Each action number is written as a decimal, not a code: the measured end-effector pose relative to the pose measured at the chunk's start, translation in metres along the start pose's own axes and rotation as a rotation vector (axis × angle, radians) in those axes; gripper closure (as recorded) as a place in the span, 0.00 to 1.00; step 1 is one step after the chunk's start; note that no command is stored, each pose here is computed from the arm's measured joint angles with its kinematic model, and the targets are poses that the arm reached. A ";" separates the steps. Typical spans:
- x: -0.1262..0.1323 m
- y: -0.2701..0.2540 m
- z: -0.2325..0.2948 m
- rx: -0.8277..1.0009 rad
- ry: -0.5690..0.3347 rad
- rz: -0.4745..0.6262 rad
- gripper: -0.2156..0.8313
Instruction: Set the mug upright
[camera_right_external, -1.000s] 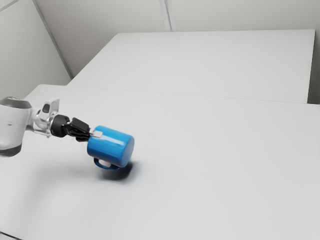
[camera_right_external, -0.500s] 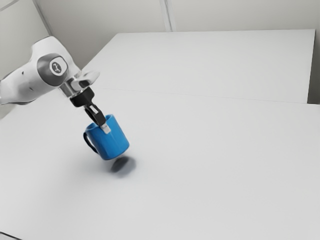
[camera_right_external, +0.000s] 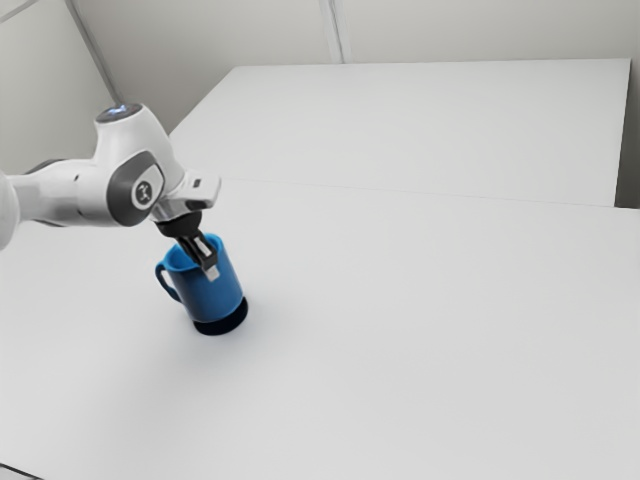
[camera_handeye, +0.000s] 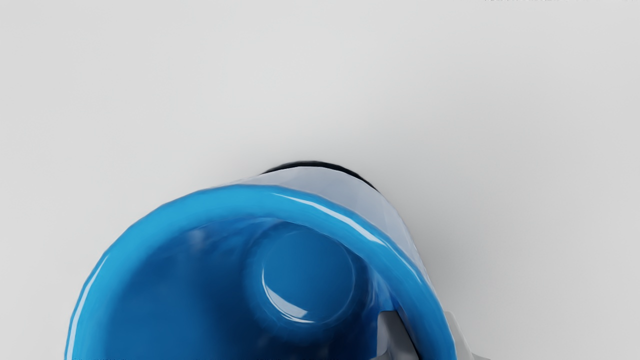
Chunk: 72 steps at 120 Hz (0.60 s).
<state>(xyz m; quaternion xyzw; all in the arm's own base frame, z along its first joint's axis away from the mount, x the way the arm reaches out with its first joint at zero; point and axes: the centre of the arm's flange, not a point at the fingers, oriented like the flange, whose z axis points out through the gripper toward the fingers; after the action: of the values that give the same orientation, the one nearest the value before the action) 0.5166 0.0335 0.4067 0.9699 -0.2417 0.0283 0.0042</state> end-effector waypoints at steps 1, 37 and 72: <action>0.000 0.000 0.001 0.001 0.000 -0.002 0.96; -0.003 0.005 0.018 0.009 0.018 -0.071 0.57; 0.009 0.008 -0.039 0.038 0.095 -0.105 0.30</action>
<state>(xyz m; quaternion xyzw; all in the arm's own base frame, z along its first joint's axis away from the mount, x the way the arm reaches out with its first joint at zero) 0.5190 0.0230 0.4460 0.9787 -0.1896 0.0786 -0.0014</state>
